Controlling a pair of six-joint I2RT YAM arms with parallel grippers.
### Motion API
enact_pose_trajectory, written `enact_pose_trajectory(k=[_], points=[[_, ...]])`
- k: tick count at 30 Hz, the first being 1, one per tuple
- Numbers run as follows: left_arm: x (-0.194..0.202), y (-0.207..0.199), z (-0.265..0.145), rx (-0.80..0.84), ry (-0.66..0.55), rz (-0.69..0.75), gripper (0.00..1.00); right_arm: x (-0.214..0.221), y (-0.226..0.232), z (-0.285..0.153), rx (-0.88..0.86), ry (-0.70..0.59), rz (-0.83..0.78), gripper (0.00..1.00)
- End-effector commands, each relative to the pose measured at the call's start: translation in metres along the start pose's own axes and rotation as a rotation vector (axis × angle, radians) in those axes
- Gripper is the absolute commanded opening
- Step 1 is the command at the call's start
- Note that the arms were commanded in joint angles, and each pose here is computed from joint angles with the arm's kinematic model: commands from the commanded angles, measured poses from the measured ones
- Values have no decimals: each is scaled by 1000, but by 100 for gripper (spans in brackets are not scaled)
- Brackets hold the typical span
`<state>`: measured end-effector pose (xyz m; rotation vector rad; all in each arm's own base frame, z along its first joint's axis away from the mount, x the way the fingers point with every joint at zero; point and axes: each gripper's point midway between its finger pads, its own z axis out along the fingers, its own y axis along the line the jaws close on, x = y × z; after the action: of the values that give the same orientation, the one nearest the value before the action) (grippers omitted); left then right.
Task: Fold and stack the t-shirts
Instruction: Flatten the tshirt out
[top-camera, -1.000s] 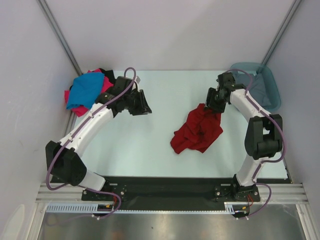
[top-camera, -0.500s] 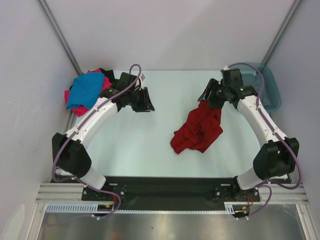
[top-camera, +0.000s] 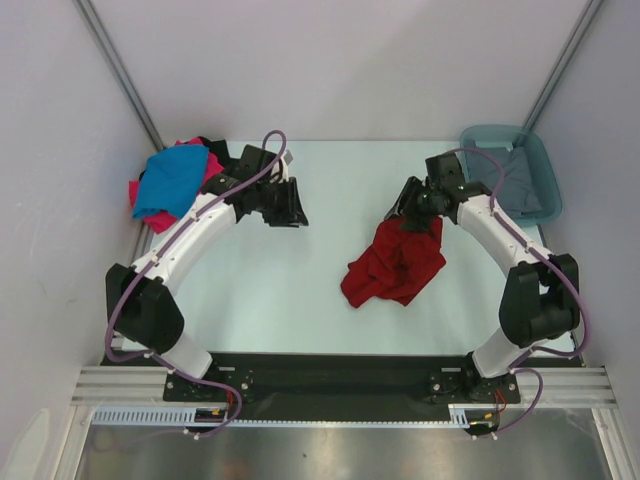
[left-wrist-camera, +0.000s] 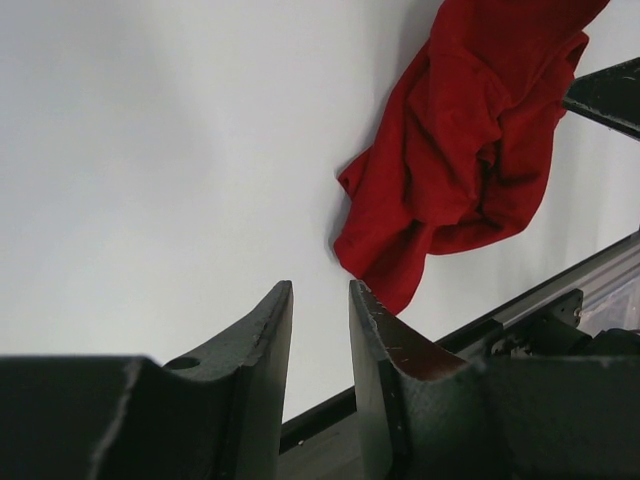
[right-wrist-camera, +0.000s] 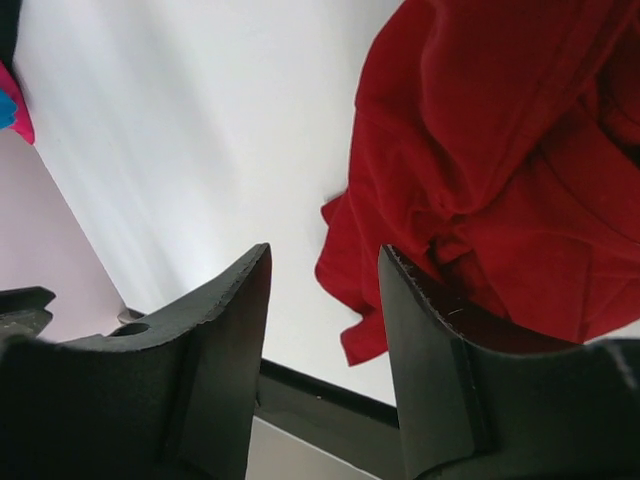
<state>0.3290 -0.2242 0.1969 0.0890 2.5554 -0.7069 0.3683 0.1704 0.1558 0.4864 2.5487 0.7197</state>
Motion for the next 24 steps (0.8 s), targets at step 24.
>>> enact_pose_trajectory(k=[24], points=[[-16,12,-23,13,-53,25,35,49,-18,23,147,93,26,54]])
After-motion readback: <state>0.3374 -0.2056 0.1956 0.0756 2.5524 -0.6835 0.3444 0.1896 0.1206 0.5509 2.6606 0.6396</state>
